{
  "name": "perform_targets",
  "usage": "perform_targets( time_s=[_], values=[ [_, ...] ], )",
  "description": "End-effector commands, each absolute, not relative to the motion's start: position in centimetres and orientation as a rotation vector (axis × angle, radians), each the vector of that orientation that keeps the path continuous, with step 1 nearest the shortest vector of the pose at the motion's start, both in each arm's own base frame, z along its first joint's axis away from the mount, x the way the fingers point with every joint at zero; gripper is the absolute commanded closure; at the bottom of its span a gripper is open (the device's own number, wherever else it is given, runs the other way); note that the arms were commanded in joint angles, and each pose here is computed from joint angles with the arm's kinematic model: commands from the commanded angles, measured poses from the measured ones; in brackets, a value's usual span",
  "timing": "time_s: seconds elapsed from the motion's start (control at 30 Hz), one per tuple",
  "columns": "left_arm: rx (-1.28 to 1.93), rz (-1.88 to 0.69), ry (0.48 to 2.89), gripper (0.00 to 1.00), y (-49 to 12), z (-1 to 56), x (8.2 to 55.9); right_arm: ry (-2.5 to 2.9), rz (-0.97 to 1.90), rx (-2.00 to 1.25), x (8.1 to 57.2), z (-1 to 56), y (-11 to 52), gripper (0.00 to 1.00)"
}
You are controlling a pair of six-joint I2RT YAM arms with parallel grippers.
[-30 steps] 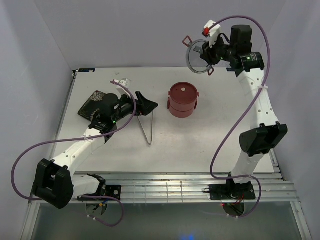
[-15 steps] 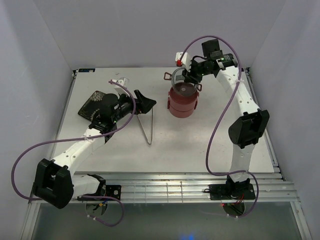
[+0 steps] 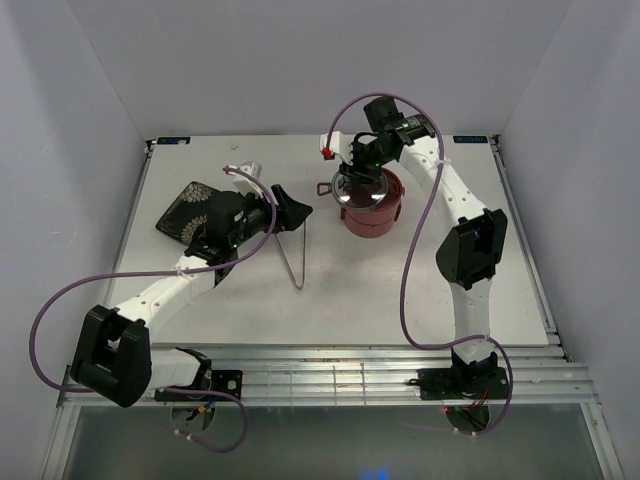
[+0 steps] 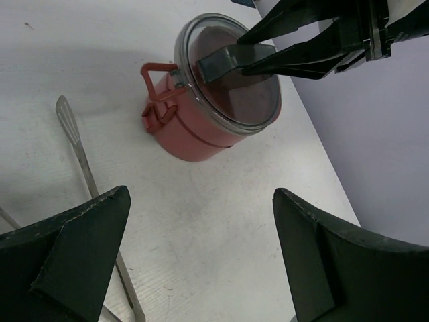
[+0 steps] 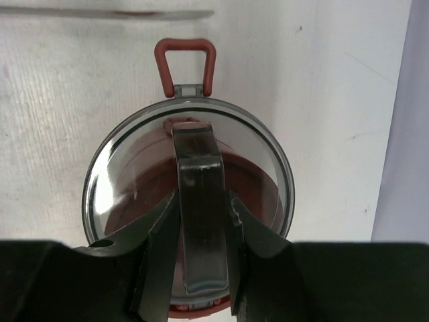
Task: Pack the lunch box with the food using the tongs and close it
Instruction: Place the box lid in the packing box.
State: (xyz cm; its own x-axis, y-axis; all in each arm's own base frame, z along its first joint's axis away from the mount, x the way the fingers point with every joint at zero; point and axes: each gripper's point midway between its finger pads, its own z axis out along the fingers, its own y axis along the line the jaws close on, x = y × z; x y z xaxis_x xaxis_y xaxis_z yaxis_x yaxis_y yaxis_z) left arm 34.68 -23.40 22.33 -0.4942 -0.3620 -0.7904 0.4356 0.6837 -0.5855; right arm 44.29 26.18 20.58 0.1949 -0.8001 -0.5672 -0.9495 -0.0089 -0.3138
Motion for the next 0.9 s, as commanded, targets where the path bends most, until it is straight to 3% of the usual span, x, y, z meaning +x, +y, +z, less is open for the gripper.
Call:
perform_targets(
  time_s=[0.0,0.87],
  values=[
    [0.03,-0.919,1.797,0.02,-22.5,23.4,35.0,1.732,0.215,-1.838,44.3,19.9,24.1,0.91],
    [0.013,-0.916,1.731,0.02,-21.7,25.4,34.2,1.706,-0.104,-1.652,45.1,27.5,20.2,0.92]
  ],
)
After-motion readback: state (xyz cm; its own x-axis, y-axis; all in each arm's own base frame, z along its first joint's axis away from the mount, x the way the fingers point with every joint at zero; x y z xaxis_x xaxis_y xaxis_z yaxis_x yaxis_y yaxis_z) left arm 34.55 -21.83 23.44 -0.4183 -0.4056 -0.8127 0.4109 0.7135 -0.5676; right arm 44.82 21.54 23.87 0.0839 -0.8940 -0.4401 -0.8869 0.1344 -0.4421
